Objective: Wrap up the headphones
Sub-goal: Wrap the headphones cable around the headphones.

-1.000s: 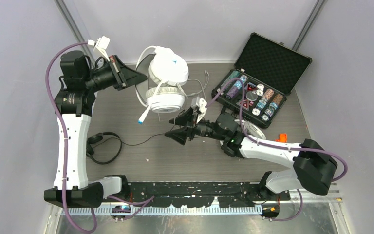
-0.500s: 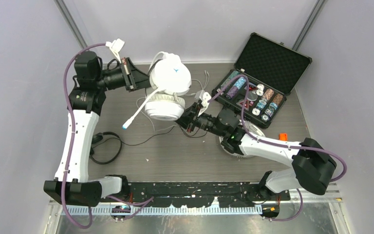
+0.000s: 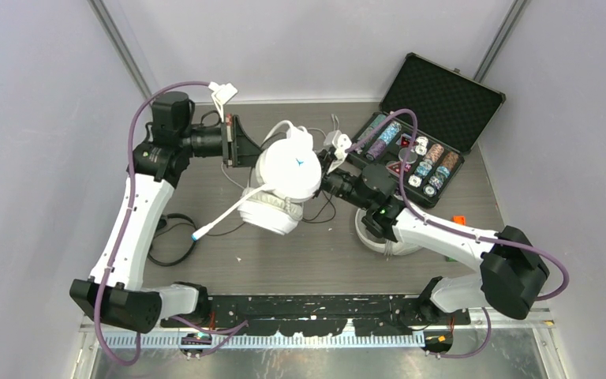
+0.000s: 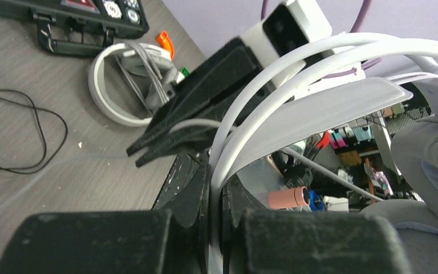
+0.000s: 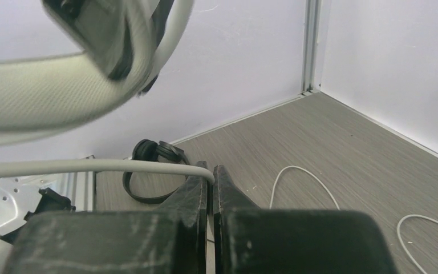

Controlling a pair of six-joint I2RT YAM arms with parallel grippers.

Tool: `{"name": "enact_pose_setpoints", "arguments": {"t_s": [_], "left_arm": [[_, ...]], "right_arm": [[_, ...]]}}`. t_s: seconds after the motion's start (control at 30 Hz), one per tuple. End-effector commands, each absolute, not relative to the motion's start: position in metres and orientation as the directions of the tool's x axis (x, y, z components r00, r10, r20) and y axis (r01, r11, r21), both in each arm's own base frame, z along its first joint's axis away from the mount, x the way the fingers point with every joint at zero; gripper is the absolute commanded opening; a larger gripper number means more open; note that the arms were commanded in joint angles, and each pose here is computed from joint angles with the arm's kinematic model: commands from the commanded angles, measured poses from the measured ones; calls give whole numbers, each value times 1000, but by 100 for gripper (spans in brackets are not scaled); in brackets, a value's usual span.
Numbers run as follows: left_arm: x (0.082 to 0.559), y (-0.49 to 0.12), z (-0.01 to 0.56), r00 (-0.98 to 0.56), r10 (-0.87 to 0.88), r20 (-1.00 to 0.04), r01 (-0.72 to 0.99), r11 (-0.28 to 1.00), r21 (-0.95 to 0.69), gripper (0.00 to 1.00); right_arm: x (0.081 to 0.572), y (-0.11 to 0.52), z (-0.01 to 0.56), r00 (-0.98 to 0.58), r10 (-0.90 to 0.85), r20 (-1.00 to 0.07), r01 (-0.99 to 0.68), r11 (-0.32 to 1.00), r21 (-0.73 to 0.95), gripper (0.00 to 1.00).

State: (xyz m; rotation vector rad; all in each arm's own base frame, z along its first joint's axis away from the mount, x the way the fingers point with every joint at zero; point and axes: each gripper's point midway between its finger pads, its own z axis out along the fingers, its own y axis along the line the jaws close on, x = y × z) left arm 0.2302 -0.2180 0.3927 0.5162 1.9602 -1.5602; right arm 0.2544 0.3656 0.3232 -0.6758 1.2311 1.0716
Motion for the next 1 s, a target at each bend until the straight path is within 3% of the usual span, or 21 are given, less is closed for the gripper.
{"name": "enact_pose_setpoints", "arguments": {"t_s": [0.0,0.43,0.73,0.97], "left_arm": [[199,-222,382,-775,50,-630,626,190,-756,0],[189,-226,360,-792,133,-595,607,260,-751,0],[164,-243,340,-781,247,-573,619,185,-763,0],[191,-206,273,-777,347,-525,624,536,-569,0]], "right_arm": [[268,355,355,54,315,-947,-903,421,89,0],[286,341,362,32,332,-943,-894,430,121,0],[285,346,359,12,305,-952,-905,409,120,0],[290,323,351,-40,237,-971,-888,438,144,0]]}}
